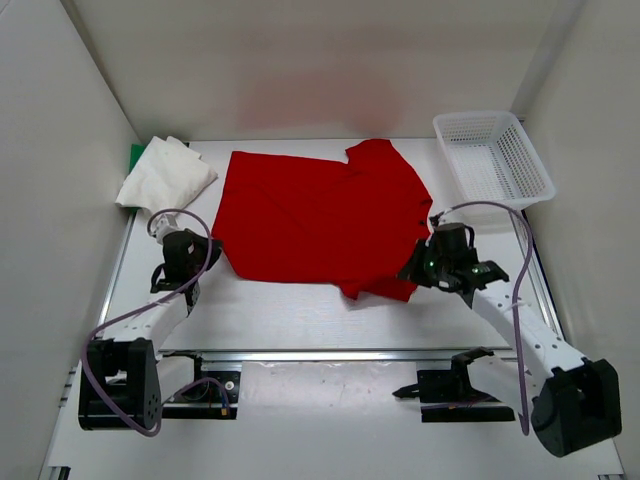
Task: Fold and stack the t-shirts
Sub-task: Grap the side of the flattened tshirt closest away from the robot with both arms
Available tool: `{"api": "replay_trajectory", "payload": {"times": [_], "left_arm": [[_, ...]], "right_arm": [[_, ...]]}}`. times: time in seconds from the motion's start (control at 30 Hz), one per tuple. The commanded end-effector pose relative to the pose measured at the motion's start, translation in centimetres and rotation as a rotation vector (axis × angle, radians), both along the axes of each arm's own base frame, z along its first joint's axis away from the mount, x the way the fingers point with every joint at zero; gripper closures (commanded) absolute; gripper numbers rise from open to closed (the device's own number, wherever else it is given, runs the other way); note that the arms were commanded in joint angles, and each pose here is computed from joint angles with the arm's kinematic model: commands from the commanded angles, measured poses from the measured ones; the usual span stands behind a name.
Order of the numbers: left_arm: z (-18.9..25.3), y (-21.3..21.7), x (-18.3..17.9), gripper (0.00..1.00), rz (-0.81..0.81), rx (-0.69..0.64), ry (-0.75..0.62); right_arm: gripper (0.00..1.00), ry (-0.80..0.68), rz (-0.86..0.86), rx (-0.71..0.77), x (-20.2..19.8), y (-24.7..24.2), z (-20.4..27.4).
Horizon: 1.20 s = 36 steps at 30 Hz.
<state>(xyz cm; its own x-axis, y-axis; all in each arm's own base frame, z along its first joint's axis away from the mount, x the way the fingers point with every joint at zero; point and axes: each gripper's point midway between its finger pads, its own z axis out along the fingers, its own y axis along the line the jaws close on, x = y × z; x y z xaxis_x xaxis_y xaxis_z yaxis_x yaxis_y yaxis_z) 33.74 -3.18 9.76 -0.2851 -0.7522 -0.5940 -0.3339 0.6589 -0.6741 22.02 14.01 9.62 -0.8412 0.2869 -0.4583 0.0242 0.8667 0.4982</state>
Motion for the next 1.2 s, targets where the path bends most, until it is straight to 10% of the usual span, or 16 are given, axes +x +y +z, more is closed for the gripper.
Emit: {"api": "replay_trajectory", "payload": {"times": [0.0, 1.17], "left_arm": [[0.3, 1.0, 0.7, 1.00, 0.028, -0.008, 0.008], [-1.3, 3.7, 14.4, 1.00, 0.042, -0.036, 0.145]], "right_arm": [[1.00, -0.117, 0.018, -0.050, 4.2, -0.9, 2.0], [1.00, -0.217, -0.033, -0.156, 30.3, -5.9, 3.7]]}}
